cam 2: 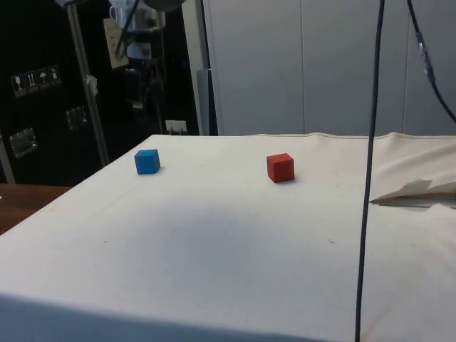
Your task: Stack the two cubes.
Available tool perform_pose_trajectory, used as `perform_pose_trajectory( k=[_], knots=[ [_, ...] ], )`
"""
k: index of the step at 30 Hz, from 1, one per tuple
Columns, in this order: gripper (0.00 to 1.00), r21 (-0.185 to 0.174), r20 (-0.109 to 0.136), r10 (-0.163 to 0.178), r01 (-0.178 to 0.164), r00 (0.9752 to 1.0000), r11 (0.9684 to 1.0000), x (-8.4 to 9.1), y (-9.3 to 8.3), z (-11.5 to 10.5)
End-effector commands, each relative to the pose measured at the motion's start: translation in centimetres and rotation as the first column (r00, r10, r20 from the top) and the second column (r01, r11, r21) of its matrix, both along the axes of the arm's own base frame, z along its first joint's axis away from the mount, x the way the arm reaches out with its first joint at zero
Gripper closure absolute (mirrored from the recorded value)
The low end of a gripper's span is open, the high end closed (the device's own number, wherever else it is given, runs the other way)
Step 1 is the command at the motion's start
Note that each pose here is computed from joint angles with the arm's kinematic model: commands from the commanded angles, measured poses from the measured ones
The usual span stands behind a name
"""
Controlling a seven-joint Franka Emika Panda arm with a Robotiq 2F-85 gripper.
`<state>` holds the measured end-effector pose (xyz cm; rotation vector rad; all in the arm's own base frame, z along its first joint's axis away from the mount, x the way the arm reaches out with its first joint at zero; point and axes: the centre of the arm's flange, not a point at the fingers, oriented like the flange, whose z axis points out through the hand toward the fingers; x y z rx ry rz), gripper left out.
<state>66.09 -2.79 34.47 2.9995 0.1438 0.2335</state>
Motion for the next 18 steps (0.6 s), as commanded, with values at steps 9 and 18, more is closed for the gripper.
perform_pose_trajectory(
  k=[9, 18],
  knots=[
    [0.0, -0.002, -0.004, 0.059, -0.059, 0.9982, 0.9982, 1.6, 0.2, -1.6],
    [0.0, -0.012, -0.01, 0.112, -0.112, 0.9937, 0.9936, 2.8, 0.4, -3.0]
  ],
)
